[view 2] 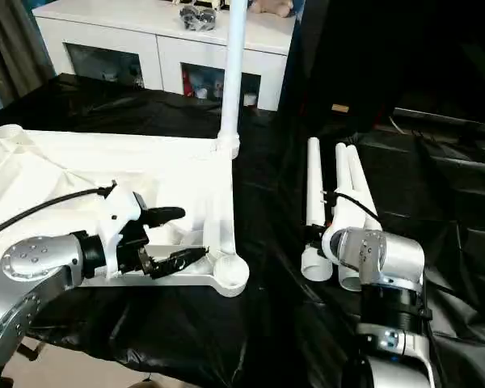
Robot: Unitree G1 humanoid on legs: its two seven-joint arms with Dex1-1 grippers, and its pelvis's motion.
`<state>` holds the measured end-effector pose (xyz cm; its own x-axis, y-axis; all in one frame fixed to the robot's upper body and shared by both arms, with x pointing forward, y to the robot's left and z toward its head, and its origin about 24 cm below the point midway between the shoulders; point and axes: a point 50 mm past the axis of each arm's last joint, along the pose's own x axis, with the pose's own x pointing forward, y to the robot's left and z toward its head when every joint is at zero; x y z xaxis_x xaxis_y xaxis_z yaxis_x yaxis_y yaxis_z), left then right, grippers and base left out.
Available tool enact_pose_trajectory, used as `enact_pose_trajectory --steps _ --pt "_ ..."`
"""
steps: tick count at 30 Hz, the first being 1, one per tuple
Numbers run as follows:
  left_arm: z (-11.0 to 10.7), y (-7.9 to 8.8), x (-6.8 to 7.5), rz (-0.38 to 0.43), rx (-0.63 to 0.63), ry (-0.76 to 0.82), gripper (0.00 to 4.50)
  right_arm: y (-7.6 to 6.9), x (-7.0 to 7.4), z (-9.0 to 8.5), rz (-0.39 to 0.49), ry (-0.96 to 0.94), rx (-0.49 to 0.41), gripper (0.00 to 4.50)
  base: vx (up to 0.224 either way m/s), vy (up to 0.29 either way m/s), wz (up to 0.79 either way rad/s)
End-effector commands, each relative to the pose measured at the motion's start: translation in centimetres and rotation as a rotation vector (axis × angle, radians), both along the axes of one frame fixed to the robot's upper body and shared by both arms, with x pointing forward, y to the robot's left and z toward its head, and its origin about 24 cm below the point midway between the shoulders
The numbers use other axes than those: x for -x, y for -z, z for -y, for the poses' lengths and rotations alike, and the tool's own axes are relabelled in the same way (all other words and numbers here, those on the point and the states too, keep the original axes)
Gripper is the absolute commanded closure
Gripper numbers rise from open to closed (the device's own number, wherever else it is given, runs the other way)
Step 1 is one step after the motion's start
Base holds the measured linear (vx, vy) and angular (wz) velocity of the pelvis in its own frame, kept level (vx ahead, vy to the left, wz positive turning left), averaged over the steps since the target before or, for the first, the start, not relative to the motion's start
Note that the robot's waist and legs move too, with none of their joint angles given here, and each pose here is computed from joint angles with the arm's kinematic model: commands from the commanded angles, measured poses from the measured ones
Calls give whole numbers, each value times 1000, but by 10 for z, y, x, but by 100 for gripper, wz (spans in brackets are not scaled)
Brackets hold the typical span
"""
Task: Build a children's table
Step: Pick table leg
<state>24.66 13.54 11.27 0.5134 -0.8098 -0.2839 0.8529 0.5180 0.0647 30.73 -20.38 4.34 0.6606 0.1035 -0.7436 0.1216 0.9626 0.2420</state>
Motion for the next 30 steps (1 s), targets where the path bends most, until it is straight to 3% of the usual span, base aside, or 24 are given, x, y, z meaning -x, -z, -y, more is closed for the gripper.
enact_pose_trajectory --steps 1,4,5,7,8,10,11,12,15,17,18,19,20,24,27,30 --pt "2 -6 -3 47 -11 3 0 13 6 4 -58 21 13 259 0 0 0" --pt "2 -6 -6 75 -16 -23 0 10 2 4 12 23 -1 261 0 0 0" --pt "2 -9 -13 104 0 -72 0 3 -3 3 120 19 -11 262 0 0 0" --pt "2 -10 -16 113 7 -93 0 0 -5 2 163 18 -22 262 0 0 0" --pt "3 -14 -24 136 32 -142 0 -10 -8 0 265 17 -59 262 0 0 0" --pt "5 -17 -30 147 57 -182 0 -17 -10 -1 333 24 -102 262 0 0 0" --pt "10 -22 -41 160 107 -243 0 -28 -11 -3 430 26 -178 262 0 0 0" --pt "10 -22 -41 160 107 -243 0 -28 -11 -3 430 26 -178 262 0 0 0" --pt "27 -33 -59 151 246 -296 0 -51 -9 -8 616 -6 -331 262 0 0 0" --pt "36 -40 -65 131 311 -294 0 -63 -5 -13 702 -48 -428 262 0 0 0" --pt "36 -40 -65 131 311 -294 0 -63 -5 -13 702 -48 -428 262 0 0 0" --pt "39 -42 -67 110 341 -296 0 -70 -3 -15 744 -72 -480 262 0 0 0" --pt "49 -51 -72 74 426 -278 0 -84 5 -22 831 -149 -590 262 0 0 0" --pt "64 -64 -75 -7 559 -235 0 -95 19 -32 910 -295 -673 263 0 0 0" --pt "76 -79 -76 -62 679 -168 0 -102 37 -43 941 -461 -776 263 0 0 0" --pt "80 -83 -75 -78 713 -143 0 -103 44 -48 940 -516 -795 263 0 0 0"
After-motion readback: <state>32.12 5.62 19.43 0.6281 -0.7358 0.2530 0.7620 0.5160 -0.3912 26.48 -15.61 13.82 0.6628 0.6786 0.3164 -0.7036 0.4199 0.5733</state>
